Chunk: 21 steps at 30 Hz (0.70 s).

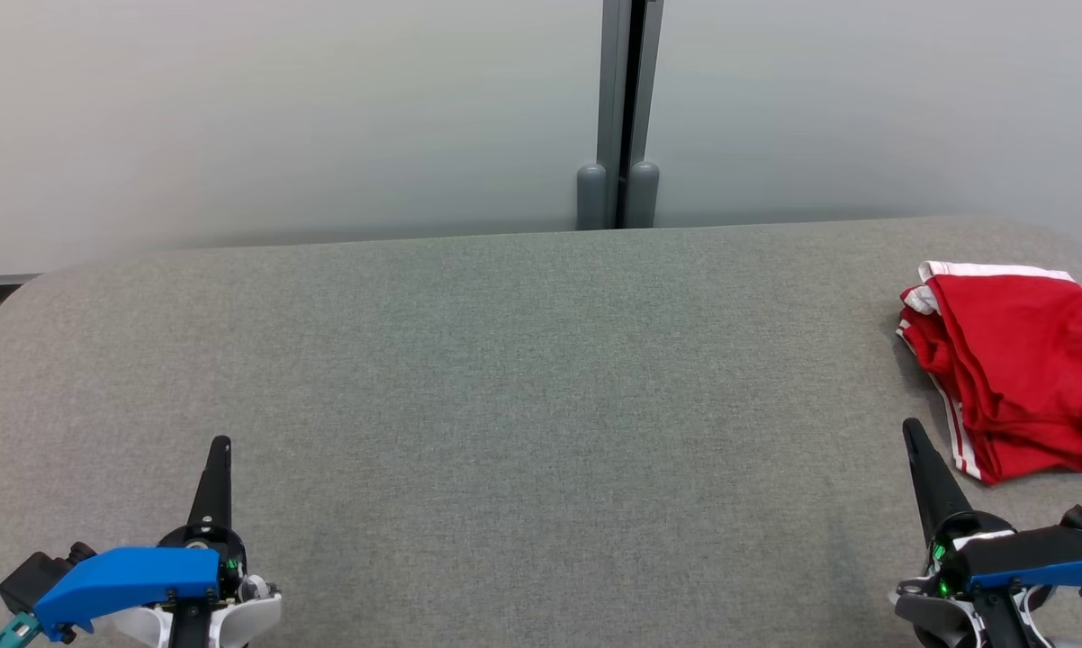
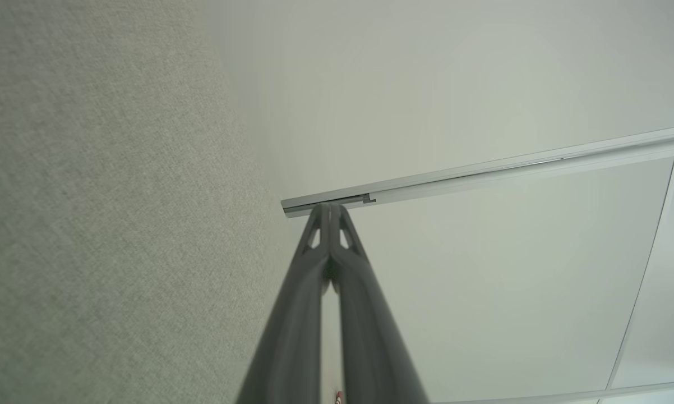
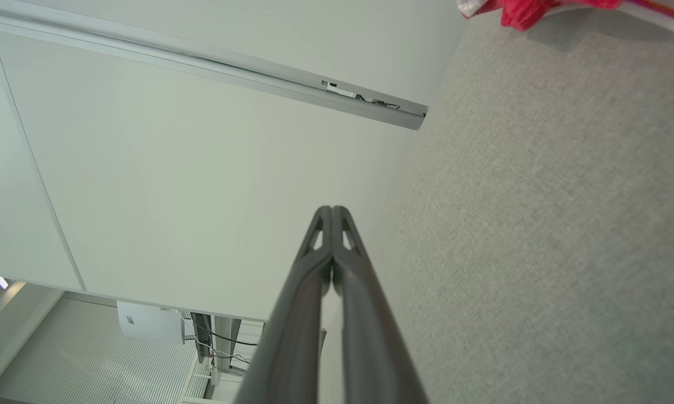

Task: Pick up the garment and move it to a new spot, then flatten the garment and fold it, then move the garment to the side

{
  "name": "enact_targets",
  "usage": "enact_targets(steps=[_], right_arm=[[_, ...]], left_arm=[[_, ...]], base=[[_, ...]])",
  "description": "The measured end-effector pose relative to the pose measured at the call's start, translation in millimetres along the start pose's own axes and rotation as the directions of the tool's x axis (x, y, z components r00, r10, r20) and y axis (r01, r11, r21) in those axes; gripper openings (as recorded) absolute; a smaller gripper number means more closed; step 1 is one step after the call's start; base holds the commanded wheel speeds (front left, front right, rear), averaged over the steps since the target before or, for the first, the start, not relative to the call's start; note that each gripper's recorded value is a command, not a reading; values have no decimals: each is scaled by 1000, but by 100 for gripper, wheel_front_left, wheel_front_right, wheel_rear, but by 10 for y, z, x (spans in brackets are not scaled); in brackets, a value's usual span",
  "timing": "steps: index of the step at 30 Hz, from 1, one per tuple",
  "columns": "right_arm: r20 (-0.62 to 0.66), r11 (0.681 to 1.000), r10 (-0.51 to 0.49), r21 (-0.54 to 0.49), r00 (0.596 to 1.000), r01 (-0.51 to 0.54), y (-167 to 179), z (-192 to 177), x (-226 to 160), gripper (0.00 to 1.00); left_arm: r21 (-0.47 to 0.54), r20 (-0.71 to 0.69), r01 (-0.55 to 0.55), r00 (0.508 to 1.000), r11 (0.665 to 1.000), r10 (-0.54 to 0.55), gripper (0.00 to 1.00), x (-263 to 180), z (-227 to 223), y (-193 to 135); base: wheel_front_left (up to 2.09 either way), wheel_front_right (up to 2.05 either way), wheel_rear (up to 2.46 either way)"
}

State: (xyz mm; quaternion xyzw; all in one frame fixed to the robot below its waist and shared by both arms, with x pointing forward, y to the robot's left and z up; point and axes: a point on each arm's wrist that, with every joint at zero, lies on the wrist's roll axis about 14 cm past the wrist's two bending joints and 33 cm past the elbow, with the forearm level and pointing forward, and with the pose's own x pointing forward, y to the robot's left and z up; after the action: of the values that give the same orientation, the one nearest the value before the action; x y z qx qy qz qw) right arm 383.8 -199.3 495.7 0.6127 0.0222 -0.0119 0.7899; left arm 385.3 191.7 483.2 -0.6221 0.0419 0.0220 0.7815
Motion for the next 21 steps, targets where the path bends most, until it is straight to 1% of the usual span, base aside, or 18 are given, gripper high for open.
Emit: enact_targets(steps=[21], right_arm=[[11,987,23,160,1000,-25,51,17,20,0]], left_arm=[[-145,19,43,999,988,-40,0,-3,72,-97]], base=[[0,0,0]])
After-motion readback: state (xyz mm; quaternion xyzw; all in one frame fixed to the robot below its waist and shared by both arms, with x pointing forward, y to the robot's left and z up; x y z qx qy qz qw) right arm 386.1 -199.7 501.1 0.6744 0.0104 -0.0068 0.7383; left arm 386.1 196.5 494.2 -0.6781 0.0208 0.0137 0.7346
